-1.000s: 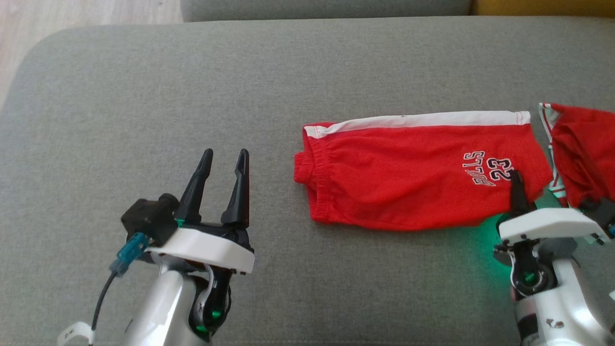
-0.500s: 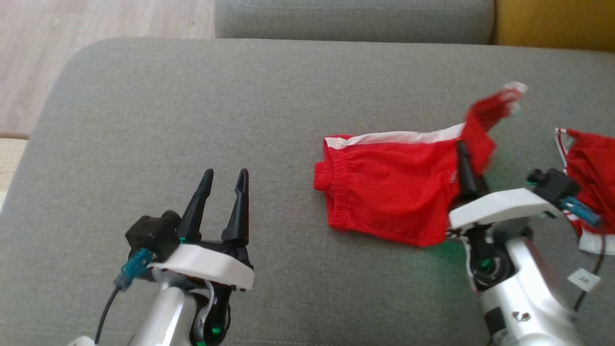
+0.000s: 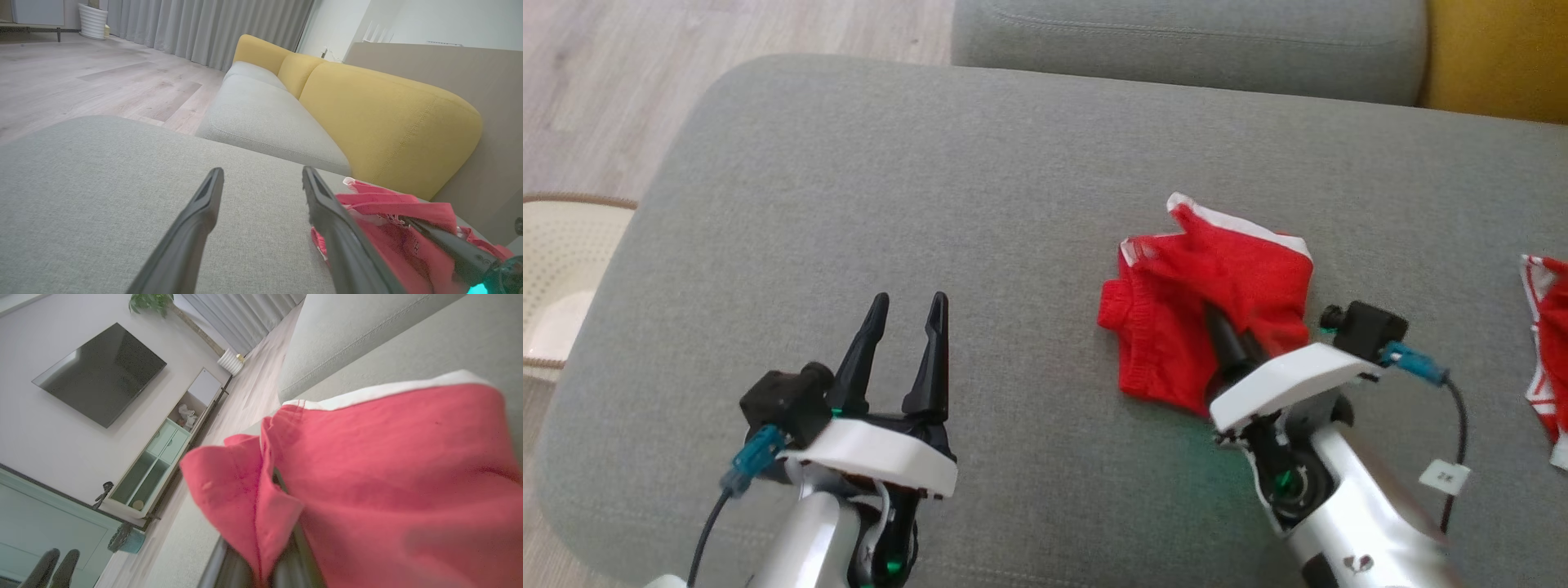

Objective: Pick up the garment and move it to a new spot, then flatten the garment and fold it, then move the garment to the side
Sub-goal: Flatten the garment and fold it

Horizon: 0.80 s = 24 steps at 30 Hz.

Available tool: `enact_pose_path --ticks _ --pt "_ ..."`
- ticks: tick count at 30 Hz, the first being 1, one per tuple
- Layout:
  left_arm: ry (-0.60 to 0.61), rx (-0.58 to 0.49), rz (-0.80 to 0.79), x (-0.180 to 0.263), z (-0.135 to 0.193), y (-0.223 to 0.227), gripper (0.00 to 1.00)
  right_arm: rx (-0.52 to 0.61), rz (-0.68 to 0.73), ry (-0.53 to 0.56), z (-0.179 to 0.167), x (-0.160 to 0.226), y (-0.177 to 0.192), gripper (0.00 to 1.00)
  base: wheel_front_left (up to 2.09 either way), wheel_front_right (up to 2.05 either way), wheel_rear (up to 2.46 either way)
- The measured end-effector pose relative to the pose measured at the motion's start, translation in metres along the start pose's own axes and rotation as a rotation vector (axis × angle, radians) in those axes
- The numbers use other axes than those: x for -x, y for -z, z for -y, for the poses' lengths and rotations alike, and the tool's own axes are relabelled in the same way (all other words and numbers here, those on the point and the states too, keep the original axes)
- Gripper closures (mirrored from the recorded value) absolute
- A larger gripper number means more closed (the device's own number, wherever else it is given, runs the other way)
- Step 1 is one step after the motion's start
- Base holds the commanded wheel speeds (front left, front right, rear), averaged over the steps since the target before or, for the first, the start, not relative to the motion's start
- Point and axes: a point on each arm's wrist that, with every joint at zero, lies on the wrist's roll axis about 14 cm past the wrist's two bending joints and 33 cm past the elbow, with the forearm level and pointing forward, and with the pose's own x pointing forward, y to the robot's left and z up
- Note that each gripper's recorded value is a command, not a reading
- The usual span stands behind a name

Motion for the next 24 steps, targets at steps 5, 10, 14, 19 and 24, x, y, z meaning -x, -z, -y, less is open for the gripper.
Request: enact_pose_path --ticks 5,10,14,19,24 --pt "-0.031 0.006 -0.004 0.004 -0.008 0.001 0.0 0.03 -0.11 -0.008 -0.002 -0.001 0.032 0.19 0.0 0.0 0.0" --pt "-0.043 0.007 -0.02 0.007 -0.011 0.006 0.0 0.087 -0.205 -0.061 -0.016 0.002 0.058 0.0 0.0 0.0 0.0" --pt "-0.045 0.017 -0.026 0.006 -0.011 0.008 0.0 0.096 -0.22 -0.073 -0.018 0.002 0.063 0.0 0.0 0.0 0.0" --pt "-0.04 0.017 -0.037 0.005 -0.009 0.012 0.0 0.071 -0.287 -0.05 -0.011 0.006 0.078 0.0 0.0 0.0 0.0" --pt "-0.037 0.017 -0.046 0.003 -0.008 0.015 0.0 0.049 -0.395 -0.025 -0.002 0.014 0.1 0.0 0.0 0.0 0.0"
